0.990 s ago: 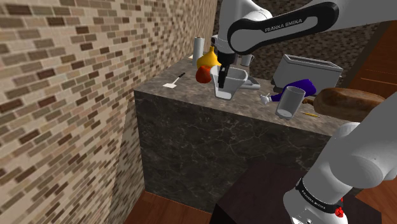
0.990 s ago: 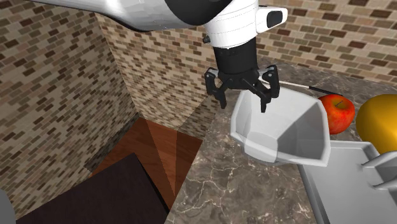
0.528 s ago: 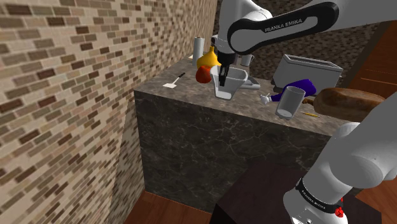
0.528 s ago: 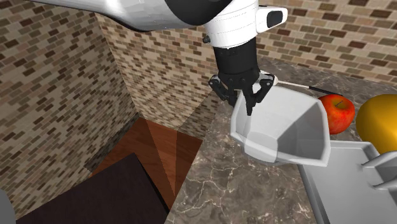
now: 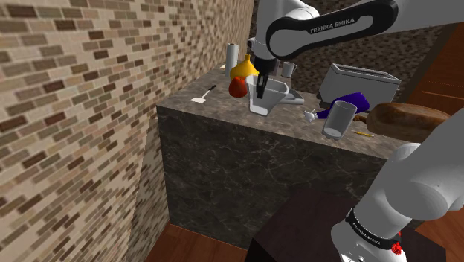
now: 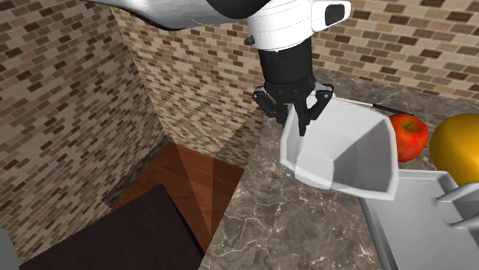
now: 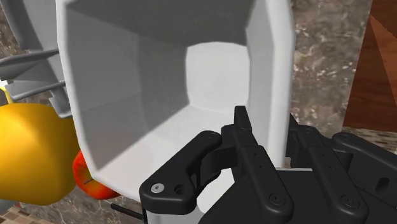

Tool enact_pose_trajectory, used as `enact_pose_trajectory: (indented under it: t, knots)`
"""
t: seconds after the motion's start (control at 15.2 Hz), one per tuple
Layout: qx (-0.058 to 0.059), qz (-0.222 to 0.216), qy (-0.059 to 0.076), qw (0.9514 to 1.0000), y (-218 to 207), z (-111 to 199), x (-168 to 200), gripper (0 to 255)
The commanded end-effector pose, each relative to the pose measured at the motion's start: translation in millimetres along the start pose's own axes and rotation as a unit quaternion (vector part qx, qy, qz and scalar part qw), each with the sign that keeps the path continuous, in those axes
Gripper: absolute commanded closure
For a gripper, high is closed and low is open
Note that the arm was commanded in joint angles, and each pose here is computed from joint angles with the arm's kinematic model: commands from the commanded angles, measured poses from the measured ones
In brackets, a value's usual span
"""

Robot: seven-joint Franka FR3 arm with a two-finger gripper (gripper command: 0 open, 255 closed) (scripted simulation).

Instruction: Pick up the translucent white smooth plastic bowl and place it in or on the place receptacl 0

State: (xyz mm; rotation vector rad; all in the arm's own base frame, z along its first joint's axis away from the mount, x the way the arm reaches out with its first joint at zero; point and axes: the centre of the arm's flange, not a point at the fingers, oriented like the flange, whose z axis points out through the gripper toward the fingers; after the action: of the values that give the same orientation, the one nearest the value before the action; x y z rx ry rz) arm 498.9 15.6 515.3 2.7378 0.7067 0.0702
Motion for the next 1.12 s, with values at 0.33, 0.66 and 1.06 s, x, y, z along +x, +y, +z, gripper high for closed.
enact_pose_trajectory:
  t: [0.33, 0.66, 1.06]
  knots:
    - [0.0, 0.0, 0.001, 1.0, 11, -36, -2, 255]
    - [0.0, 0.0, 0.001, 1.0, 19, -61, -2, 255]
    - [0.0, 0.0, 0.001, 1.0, 29, -91, -3, 255]
